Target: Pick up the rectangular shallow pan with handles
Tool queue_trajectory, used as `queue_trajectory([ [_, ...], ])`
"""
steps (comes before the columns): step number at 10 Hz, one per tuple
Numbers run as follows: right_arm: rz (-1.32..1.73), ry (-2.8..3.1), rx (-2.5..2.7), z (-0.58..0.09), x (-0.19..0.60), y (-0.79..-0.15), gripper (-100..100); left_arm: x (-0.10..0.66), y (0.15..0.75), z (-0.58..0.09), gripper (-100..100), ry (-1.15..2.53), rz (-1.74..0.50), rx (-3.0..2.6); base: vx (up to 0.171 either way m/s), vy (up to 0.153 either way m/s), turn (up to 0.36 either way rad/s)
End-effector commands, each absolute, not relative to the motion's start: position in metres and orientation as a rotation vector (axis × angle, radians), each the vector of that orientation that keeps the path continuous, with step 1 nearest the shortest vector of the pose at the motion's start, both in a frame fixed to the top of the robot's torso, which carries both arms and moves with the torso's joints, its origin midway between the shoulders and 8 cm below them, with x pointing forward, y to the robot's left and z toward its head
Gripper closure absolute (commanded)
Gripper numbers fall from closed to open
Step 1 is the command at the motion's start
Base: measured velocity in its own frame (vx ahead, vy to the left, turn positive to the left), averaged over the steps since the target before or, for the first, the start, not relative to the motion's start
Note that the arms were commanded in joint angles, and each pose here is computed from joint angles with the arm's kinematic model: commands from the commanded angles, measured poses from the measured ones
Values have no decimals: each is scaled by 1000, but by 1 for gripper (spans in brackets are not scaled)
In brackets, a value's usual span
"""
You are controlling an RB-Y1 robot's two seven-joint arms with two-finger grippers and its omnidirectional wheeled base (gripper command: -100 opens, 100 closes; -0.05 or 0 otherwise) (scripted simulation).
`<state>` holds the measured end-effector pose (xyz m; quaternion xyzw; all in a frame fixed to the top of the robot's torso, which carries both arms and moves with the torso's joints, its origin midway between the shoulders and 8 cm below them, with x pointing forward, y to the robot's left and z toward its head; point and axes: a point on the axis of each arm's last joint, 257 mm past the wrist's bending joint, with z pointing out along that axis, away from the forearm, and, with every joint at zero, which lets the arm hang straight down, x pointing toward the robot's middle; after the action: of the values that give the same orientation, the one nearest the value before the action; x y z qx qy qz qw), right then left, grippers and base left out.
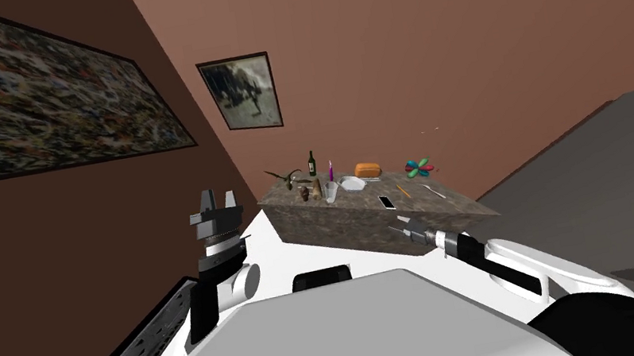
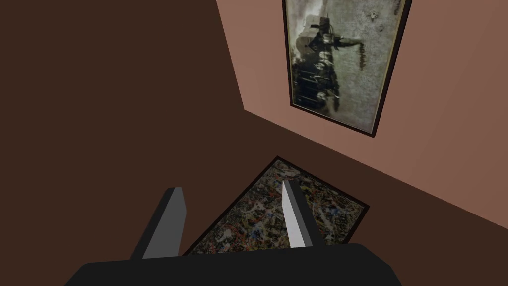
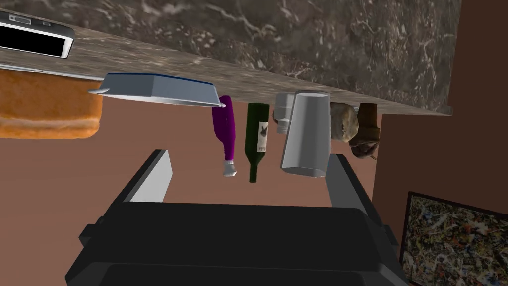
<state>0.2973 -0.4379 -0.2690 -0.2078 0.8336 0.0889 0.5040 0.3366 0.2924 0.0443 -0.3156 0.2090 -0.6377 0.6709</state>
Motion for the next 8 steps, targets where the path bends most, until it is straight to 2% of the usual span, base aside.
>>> queue_trajectory([
  [1,180,2045,-560,-272,294,-449,-100,337,292,44,0,471,-1437,-711,14,50,117],
  [8,-59,2244,-835,-302,261,-534,-100,337,292,44,0,471,-1436,-711,28,54,172],
])
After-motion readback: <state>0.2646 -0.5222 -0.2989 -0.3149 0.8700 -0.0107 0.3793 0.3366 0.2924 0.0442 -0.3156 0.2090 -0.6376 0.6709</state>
